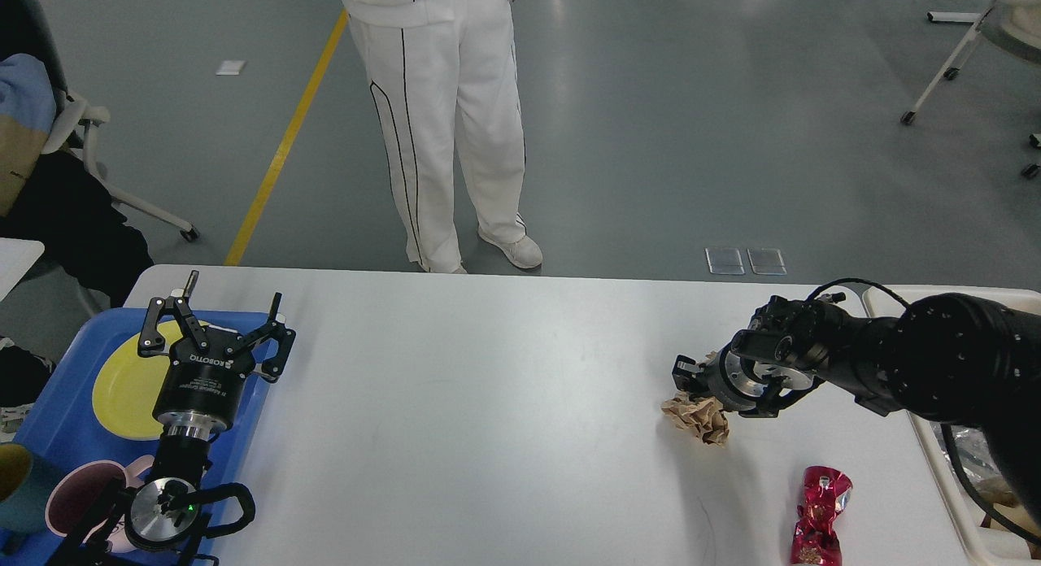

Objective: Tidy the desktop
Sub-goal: 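Lower the right gripper onto the crumpled brown paper and grasp it, then lift the brown paper and carry it to the white bin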

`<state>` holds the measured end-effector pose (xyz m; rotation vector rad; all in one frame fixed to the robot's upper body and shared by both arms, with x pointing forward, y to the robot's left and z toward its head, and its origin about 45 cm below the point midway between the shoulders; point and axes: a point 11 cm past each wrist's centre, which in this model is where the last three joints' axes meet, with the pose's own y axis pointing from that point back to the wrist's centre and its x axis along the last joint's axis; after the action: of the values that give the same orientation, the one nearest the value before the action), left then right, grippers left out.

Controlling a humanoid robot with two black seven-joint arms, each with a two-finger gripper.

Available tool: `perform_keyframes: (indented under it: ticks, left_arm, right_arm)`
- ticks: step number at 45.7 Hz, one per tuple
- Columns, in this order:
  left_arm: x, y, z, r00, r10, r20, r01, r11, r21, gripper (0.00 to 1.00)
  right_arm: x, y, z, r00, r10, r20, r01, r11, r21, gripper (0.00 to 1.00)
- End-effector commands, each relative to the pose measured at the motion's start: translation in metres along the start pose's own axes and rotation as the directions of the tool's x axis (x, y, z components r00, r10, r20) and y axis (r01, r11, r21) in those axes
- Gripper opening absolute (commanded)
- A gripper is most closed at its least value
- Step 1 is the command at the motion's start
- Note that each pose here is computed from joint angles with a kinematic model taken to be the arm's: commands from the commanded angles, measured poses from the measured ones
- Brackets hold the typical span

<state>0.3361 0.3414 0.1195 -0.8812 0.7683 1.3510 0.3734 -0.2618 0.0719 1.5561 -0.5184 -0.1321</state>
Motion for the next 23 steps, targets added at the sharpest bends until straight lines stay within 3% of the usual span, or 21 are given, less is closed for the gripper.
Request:
perform_keyframes:
  ticks: [1,12,23]
  left_arm:
    - [0.0,0.0,0.0,1.0,0.0,0.0,0.0,1.0,0.0,0.96]
    - [0.0,0.0,0.0,1.0,-0.001,0.0,0.001,1.0,0.0,0.96]
    - [0.0,0.0,0.0,1.0,-0.001,0.0,0.001,1.0,0.0,0.96]
  right_arm:
    - [-0.006,0.007,0.001,0.999,-0.053,-0.011,0.053,0.999,-0.011,0.0]
    - [0.01,0.063,-0.009,0.995,-0.095,-0.042,0.095,0.996,-0.001,0.0]
    - [0.04,0.148,-0.029,0.963,-0.213,-0.162,0.213,0.977,-0.018,0.0]
